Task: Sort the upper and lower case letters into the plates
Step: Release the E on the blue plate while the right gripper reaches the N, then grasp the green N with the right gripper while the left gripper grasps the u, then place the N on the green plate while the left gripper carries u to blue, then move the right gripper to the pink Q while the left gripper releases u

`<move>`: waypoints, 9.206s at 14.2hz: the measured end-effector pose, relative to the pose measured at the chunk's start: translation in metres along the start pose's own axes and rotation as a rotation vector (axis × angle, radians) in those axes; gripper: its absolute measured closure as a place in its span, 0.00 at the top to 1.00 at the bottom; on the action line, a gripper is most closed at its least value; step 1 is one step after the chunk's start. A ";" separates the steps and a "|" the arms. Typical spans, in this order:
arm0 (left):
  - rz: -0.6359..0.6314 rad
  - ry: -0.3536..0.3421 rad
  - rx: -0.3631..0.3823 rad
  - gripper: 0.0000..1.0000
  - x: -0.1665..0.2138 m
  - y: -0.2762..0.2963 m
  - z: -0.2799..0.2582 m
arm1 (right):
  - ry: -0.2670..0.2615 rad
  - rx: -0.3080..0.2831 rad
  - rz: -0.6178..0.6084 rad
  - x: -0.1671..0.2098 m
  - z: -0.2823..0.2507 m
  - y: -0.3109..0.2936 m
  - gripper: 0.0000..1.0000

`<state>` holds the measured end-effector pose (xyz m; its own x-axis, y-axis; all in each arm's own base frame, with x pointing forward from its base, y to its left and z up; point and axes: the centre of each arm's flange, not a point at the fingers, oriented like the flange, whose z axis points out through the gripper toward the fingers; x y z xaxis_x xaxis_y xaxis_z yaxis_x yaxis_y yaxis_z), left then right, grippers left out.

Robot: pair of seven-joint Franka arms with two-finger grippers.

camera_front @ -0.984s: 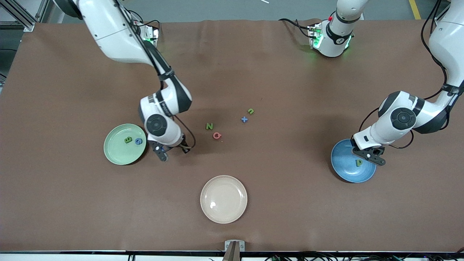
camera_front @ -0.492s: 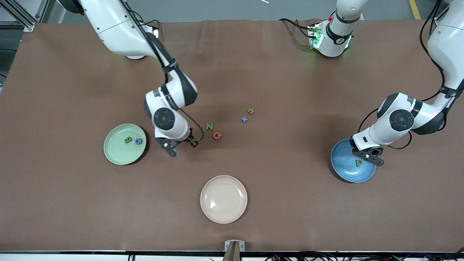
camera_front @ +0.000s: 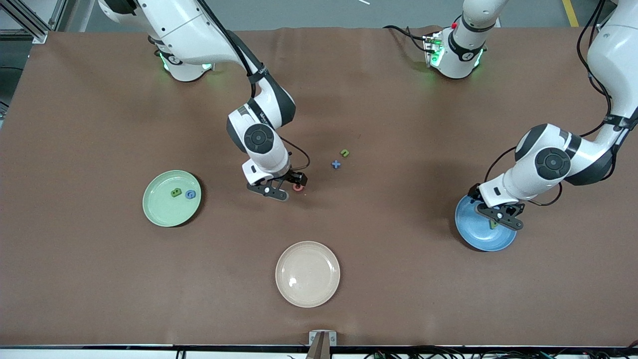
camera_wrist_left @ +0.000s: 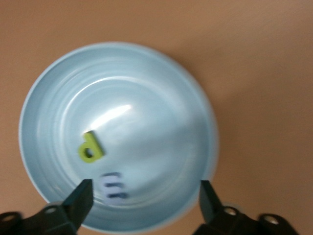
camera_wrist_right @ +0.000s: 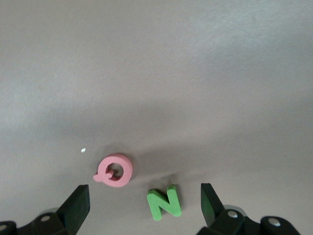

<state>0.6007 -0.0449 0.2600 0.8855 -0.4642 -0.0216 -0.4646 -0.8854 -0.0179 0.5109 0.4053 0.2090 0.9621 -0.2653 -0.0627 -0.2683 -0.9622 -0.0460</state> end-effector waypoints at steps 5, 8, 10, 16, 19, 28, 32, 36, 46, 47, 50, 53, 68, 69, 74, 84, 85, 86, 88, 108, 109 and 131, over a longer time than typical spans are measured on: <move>-0.136 -0.040 0.010 1.00 0.021 0.099 -0.083 | 0.068 0.025 -0.080 -0.018 0.036 0.020 1.00; -0.168 -0.052 0.008 1.00 0.018 0.164 -0.106 | 0.073 0.027 -0.093 -0.020 0.038 0.024 1.00; -0.162 -0.077 -0.006 1.00 0.012 0.207 -0.111 | 0.072 0.025 -0.098 -0.022 0.039 0.023 1.00; -0.071 -0.093 -0.002 1.00 -0.002 0.358 -0.097 | 0.063 0.016 -0.121 -0.042 0.036 0.015 0.93; -0.067 -0.066 -0.035 1.00 0.003 0.390 -0.071 | 0.057 0.006 -0.119 -0.045 0.031 0.016 0.91; -0.090 -0.081 -0.004 1.00 -0.003 0.454 -0.016 | 0.051 -0.025 -0.127 -0.045 0.026 0.023 0.89; -0.060 -0.071 0.017 1.00 -0.003 0.457 0.014 | 0.061 -0.037 -0.152 -0.046 0.027 0.023 0.77; -0.038 -0.042 0.007 0.99 -0.002 0.467 0.033 | 0.065 -0.044 -0.165 -0.049 0.028 0.023 0.71; -0.020 -0.008 0.017 0.90 0.003 0.462 0.061 | 0.068 -0.048 -0.162 -0.053 0.032 0.021 0.62; -0.017 -0.009 0.019 0.89 0.002 0.464 0.063 | 0.070 -0.046 -0.163 -0.052 0.032 0.020 0.62; -0.006 -0.017 0.039 0.85 -0.002 0.467 0.072 | 0.076 -0.042 -0.161 -0.049 0.031 0.018 0.57; 0.003 -0.021 0.052 0.75 -0.005 0.471 0.078 | 0.081 -0.040 -0.160 -0.045 0.031 0.017 0.56; 0.000 -0.018 0.050 0.45 -0.003 0.470 0.078 | 0.069 -0.100 -0.156 0.029 0.004 0.062 0.33; 0.000 -0.017 0.050 0.45 -0.003 0.469 0.078 | 0.053 -0.115 -0.178 0.052 -0.010 0.080 0.33; -0.001 -0.013 0.047 0.38 -0.002 0.469 0.077 | 0.010 -0.126 -0.257 0.156 -0.077 0.215 0.33; -0.001 -0.006 0.038 0.26 -0.001 0.470 0.077 | -0.026 -0.107 -0.334 0.170 -0.029 0.359 0.33; 0.000 -0.006 0.038 0.26 -0.001 0.470 0.077 | -0.031 -0.107 -0.334 0.164 -0.023 0.361 0.33; 0.000 -0.006 0.038 0.26 -0.001 0.470 0.077 | -0.036 -0.107 -0.335 0.160 -0.018 0.363 0.33; 0.000 -0.005 0.038 0.26 -0.001 0.470 0.077 | -0.046 -0.107 -0.342 0.155 -0.015 0.370 0.33; 0.188 -0.115 0.052 0.26 0.015 0.139 -0.087 | -0.049 -0.125 -0.145 0.144 -0.090 0.262 1.00; 0.198 -0.118 0.041 0.26 0.008 0.100 -0.085 | -0.037 -0.120 -0.071 0.132 -0.090 0.230 1.00; -0.044 -0.067 0.002 0.26 0.003 -0.034 0.049 | -0.028 -0.073 0.649 0.041 -0.012 0.005 1.00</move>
<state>0.6184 -0.0151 0.2116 0.9023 -0.4221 -0.0875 -0.4254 -0.9047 -0.0225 0.5501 0.3892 0.2181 0.6038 -0.7930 -0.0810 -0.7894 -0.6090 0.0774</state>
